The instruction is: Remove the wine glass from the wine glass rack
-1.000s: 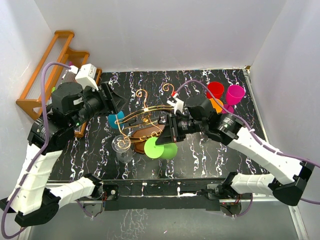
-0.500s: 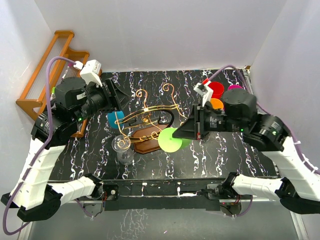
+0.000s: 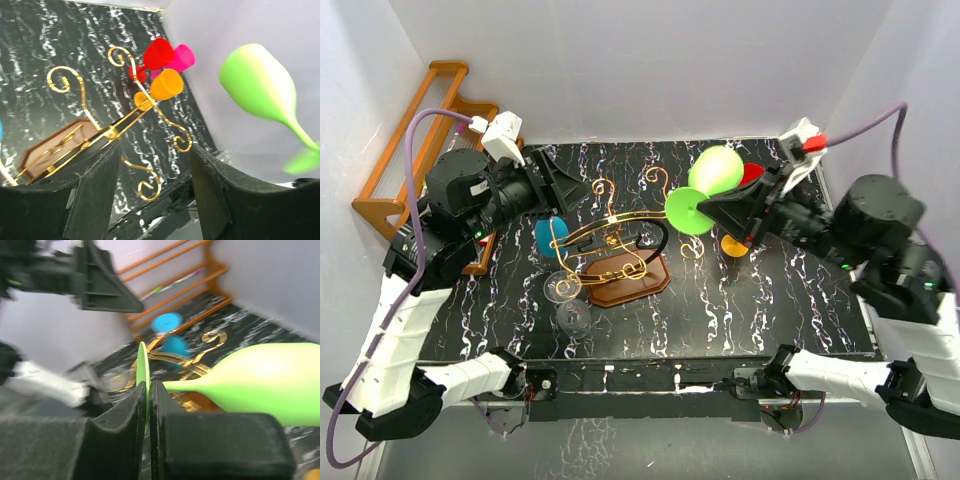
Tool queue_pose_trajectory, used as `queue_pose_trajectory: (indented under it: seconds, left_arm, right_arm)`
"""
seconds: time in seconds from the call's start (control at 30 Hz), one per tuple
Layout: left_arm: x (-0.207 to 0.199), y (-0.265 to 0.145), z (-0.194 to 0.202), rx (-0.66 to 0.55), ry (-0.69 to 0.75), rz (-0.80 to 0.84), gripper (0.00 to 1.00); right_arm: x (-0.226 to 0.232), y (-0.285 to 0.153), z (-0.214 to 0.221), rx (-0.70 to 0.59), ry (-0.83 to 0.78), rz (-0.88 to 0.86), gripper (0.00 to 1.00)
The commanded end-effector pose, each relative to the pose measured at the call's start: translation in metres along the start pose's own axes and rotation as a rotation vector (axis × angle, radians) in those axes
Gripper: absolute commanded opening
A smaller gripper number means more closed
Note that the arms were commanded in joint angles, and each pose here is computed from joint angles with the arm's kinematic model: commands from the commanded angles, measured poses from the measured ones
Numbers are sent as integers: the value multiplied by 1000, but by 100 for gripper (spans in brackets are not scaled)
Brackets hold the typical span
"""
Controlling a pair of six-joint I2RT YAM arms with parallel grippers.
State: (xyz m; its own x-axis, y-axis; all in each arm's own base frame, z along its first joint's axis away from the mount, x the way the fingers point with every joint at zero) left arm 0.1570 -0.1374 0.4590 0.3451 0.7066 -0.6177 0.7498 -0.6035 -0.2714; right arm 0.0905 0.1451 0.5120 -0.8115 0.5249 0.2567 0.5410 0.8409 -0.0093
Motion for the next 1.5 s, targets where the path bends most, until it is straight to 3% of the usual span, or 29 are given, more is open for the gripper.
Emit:
queue_pose_trajectory:
  seconds: [0.0, 0.13, 0.23, 0.47, 0.8, 1.2, 1.47]
  left_arm:
    - [-26, 5, -10, 6, -87, 178, 56]
    - [-46, 12, -17, 57, -178, 306, 57]
    - [-55, 21, -17, 118, -242, 376, 58]
    - [-57, 43, -4, 283, -441, 421, 58]
    - [-59, 52, -4, 277, -556, 487, 58]
    - [-56, 64, 0, 305, -602, 510, 57]
    - [-50, 76, 8, 347, -604, 512, 51]
  right_arm:
    - [-44, 35, 2, -217, -520, 191, 8]
    - [-55, 45, 13, -428, -876, 191, 8]
    - [-62, 62, 19, -416, -1063, 190, 8]
    - [-65, 73, 24, -457, -1297, 187, 8]
    - [-67, 81, 37, -378, -1448, 156, 8]
    - [-64, 87, 46, -380, -1471, 142, 8]
    - [-57, 98, 49, -397, -1474, 122, 8]
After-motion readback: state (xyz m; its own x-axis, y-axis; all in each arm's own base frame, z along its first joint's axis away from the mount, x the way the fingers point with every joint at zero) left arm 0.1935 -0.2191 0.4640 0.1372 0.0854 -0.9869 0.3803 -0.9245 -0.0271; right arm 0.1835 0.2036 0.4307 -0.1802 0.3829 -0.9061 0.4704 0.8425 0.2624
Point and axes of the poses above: each gripper's point midway between its finger pads, its own y axis out along the fingers, its own x axis along the line the jaws close on, z = x × y, the point moved 9 cm from there along -y, back along the fingers, and after that the axes turned 4 degrees about -y, right-handed, at the moved point
